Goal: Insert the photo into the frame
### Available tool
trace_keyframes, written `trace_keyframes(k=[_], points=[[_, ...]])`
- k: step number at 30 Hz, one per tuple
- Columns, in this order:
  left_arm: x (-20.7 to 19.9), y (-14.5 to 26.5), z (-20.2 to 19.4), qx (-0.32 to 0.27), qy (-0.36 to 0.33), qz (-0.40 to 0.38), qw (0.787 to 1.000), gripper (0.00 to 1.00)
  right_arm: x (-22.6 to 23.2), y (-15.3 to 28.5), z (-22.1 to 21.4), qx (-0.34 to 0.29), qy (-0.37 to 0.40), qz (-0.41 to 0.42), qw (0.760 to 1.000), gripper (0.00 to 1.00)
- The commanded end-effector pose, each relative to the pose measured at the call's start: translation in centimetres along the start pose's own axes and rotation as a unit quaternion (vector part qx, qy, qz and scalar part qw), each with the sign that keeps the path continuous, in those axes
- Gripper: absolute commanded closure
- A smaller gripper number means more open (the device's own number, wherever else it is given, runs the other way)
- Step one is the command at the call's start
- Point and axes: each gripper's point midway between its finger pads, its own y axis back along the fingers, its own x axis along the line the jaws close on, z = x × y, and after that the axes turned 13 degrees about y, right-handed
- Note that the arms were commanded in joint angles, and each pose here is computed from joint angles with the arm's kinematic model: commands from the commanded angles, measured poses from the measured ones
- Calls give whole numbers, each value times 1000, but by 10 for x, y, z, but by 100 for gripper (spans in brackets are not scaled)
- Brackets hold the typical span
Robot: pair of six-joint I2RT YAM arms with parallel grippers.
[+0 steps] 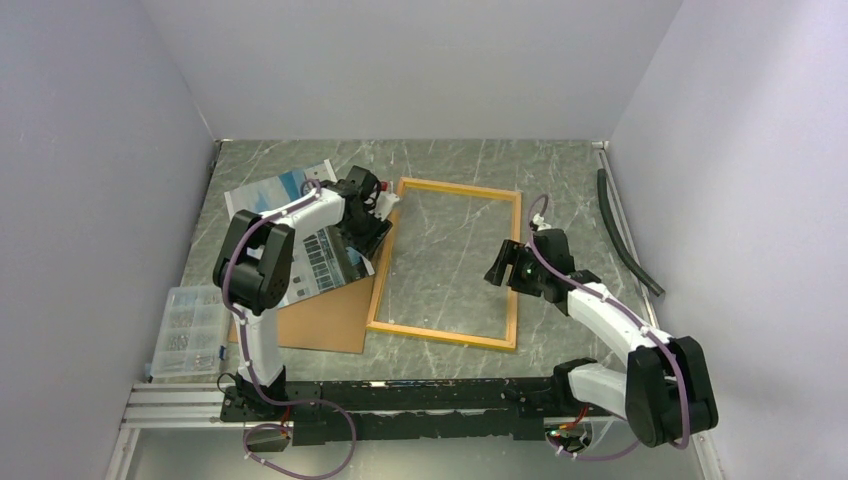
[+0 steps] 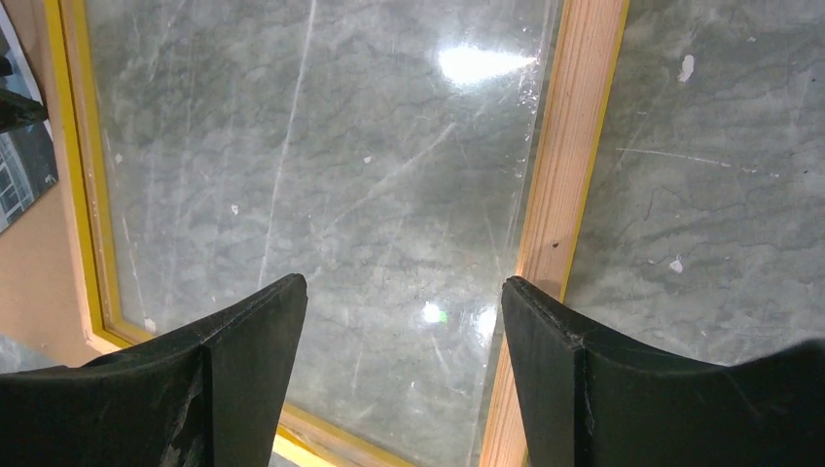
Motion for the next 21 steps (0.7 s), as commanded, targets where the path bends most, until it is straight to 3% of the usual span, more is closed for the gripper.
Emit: trace_keyframes(k=[1,8,21], points=[[-2,24,14,-29,-6,-12,999,42,3,3,29,-32,25,-6,999,21],[0,32,21,-36,6,-20,999,41,3,6,35,-37,34,-10,999,15],[6,56,30,-50,23,-30,998,35,10,-5,31,-33,16,14,999,19]])
